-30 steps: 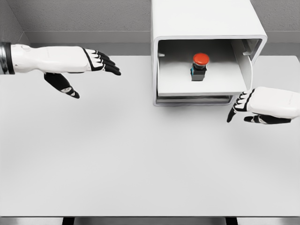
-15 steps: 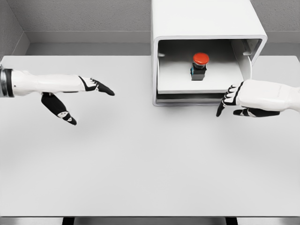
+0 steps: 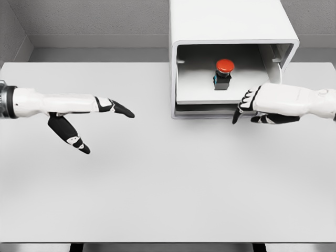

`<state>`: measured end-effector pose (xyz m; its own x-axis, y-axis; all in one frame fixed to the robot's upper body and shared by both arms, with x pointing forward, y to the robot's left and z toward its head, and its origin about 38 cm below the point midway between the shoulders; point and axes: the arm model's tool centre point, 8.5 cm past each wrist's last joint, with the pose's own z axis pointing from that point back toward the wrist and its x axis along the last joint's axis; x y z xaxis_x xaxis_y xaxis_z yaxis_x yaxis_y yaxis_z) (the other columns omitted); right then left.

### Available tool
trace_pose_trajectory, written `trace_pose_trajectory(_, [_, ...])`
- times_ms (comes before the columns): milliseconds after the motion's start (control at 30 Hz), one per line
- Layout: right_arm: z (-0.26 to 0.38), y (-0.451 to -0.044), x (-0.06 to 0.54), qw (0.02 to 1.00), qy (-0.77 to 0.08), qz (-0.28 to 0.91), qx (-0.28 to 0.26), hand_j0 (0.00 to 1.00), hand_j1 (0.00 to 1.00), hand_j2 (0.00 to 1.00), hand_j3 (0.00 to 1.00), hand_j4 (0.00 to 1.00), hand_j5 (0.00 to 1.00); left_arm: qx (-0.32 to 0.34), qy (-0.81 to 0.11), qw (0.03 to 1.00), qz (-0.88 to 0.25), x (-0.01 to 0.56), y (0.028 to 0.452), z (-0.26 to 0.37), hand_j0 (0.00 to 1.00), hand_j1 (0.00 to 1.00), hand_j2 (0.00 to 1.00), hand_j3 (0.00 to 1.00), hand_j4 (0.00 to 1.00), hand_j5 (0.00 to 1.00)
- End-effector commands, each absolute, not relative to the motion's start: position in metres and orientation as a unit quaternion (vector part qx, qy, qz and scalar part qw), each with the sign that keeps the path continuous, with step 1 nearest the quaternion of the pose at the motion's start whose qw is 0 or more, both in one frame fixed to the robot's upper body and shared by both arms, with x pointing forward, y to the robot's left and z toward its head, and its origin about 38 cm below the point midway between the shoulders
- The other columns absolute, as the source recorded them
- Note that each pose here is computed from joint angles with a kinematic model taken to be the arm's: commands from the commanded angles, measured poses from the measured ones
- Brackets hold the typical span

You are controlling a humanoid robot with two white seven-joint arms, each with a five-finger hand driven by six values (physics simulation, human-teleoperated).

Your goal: Slide open multi-storey tabletop storage cabinets and put open load switch and slide close multi-storey tabletop storage cabinets

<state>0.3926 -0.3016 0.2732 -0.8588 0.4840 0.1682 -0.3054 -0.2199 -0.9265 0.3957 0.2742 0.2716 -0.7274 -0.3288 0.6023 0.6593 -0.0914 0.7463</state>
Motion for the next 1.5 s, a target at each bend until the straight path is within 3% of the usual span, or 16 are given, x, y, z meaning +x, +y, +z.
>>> trace_pose_trajectory(0, [0.259, -0.299, 0.394, 0.266, -0.565, 0.779, -0.062, 0.6, 0.6, 0.6, 0.6, 0.6, 0.6, -0.123, -0.58, 0.329, -0.735, 0.398, 0.275, 0.278, 1.0, 1.0, 1.0, 1.0, 1.0, 1.0])
trace_pose_trajectory(1267, [0.246, -0.301, 0.456, 0.32, -0.548, 0.77, -0.071, 0.61, 0.61, 0.61, 0.61, 0.61, 0.61, -0.119, -0.577, 0.314, -0.744, 0.4, 0.266, 0.279, 1.0, 1.0, 1.0, 1.0, 1.0, 1.0])
trace_pose_trajectory(1467, [0.266, -0.314, 0.453, 0.316, -0.557, 0.763, -0.092, 0.61, 0.61, 0.61, 0.61, 0.61, 0.61, -0.116, -0.575, 0.312, -0.747, 0.4, 0.266, 0.279, 1.0, 1.0, 1.0, 1.0, 1.0, 1.0])
